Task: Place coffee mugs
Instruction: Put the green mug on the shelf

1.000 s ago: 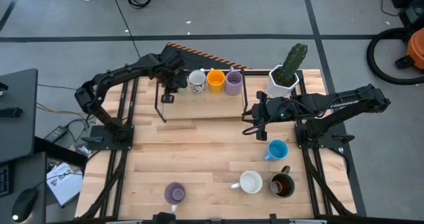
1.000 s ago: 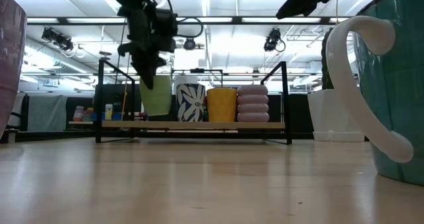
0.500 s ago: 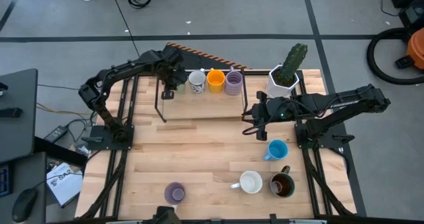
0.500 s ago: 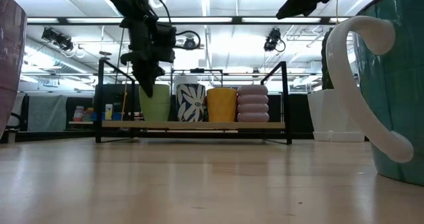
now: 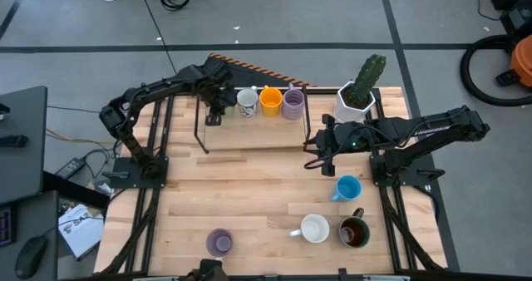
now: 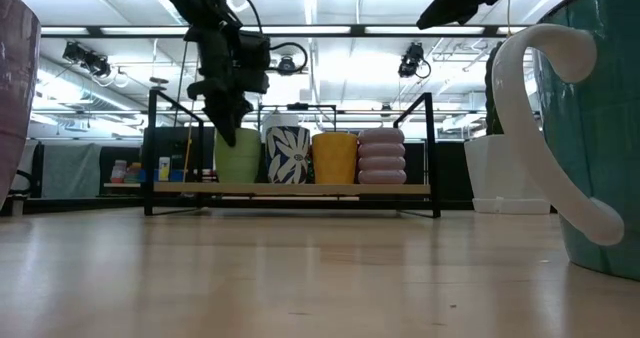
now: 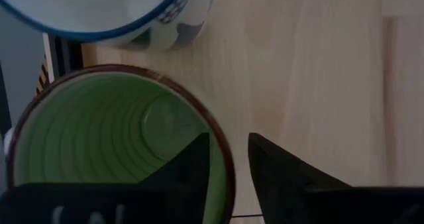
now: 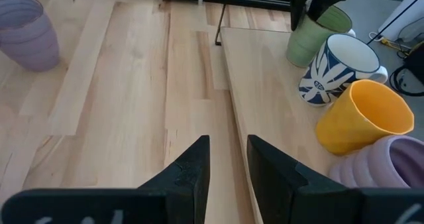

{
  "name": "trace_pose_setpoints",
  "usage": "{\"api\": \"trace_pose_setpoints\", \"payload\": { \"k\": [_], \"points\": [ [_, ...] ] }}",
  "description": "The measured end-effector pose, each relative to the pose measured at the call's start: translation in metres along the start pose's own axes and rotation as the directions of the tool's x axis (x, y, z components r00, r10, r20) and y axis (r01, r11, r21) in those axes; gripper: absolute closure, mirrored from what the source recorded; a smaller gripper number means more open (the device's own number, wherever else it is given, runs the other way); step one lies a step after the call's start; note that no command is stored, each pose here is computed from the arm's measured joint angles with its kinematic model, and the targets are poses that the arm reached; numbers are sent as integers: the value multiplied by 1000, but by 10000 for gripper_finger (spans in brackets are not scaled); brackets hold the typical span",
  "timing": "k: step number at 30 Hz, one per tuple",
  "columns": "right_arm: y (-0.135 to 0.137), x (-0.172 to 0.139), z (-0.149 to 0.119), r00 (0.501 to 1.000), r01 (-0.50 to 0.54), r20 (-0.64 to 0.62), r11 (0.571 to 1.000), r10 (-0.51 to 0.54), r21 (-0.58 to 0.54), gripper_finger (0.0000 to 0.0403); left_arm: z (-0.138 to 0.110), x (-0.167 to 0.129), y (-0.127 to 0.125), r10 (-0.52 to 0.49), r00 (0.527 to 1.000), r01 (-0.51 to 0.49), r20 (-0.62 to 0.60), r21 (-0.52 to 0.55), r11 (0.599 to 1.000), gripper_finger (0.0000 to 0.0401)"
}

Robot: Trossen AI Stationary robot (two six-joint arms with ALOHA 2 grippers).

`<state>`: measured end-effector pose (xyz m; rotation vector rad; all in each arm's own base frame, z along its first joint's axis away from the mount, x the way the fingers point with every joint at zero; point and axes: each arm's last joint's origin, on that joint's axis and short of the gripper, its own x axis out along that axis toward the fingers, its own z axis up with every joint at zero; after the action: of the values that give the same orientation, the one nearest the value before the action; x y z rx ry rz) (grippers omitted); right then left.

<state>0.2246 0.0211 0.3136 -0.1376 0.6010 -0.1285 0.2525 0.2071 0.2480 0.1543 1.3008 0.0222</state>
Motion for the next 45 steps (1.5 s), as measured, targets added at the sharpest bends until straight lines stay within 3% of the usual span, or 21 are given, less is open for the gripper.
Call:
{"api": "trace_pose_setpoints", "payload": {
  "k": [6,17,30,45],
  "points": [
    [0,0,0,1000,1,0,1000,-1,0,296,5,1,-6,-1,1000,1,0,23,1000,271],
    [0,0,0,1000,2,0,1000,-2,1,296,12,1,-6,37,999,-38,31,49,998,271],
    [0,0,0,1000,2,0,1000,-2,-2,296,14,1,-7,16,998,-23,59,120,993,271],
    [0,0,0,1000,1,0,1000,-1,-9,296,14,-16,-12,56,994,-61,92,51,997,271]
  ]
}}
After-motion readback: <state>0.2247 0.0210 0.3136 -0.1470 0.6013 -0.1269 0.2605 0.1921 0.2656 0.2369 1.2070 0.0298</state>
